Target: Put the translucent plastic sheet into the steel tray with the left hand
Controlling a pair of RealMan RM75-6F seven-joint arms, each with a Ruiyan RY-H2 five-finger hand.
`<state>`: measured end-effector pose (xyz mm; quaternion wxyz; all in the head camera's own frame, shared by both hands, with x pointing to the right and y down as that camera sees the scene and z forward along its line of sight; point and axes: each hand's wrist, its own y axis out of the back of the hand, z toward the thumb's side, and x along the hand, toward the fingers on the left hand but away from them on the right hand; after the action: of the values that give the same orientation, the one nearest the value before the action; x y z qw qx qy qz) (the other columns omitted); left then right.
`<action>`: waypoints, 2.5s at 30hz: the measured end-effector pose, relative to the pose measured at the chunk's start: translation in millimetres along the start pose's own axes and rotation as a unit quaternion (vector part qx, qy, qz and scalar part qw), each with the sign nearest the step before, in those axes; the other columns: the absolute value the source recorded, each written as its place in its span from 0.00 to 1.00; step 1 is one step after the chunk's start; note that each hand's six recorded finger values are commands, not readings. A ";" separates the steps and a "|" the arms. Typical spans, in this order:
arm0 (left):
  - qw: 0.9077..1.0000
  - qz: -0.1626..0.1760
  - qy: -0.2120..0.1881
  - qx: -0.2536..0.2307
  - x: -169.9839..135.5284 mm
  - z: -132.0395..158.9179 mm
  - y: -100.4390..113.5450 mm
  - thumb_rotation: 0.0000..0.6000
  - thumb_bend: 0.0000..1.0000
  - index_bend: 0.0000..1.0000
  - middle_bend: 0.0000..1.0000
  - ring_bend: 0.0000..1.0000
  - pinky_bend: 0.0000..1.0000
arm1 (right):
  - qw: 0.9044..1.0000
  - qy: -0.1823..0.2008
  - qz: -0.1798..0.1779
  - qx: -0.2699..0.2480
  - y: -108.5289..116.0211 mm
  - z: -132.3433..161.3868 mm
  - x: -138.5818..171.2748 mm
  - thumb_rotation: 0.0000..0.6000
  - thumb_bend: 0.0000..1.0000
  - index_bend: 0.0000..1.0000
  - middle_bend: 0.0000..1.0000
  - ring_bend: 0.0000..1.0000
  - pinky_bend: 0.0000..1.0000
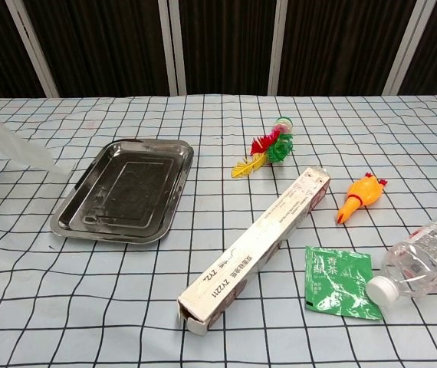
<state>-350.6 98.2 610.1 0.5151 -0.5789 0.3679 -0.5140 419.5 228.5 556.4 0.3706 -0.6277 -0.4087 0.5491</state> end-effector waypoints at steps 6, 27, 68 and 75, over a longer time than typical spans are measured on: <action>0.999 0.035 -0.015 0.007 36.5 16.2 28.9 1.00 0.49 0.64 0.07 0.00 0.11 | 1.000 0.000 -0.002 -0.004 0.9 -0.4 -0.4 1.00 0.29 0.00 0.00 0.00 0.04; 0.995 0.064 -0.073 -0.030 73.1 116.0 40.4 1.00 0.49 0.64 0.09 0.00 0.11 | 1.000 -0.001 -0.006 -0.017 4.1 -4.5 0.6 1.00 0.29 0.00 0.00 0.00 0.04; 0.984 -0.131 -0.122 0.021 -34.8 93.2 -61.1 1.00 0.15 0.00 0.00 0.00 0.08 | 1.000 -0.005 -0.009 -0.029 5.6 -3.9 2.6 1.00 0.29 0.00 0.00 0.00 0.04; 0.975 -0.175 -0.130 0.031 -42.4 82.2 -62.0 1.00 0.32 0.00 0.00 0.00 0.08 | 0.999 -0.004 -0.011 -0.030 5.9 -2.8 2.6 1.00 0.29 0.00 0.00 0.00 0.04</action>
<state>-285.5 168.9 666.2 0.4784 -0.6800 0.1749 -0.5273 423.0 228.6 550.3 0.3560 -0.6319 -0.4338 0.5346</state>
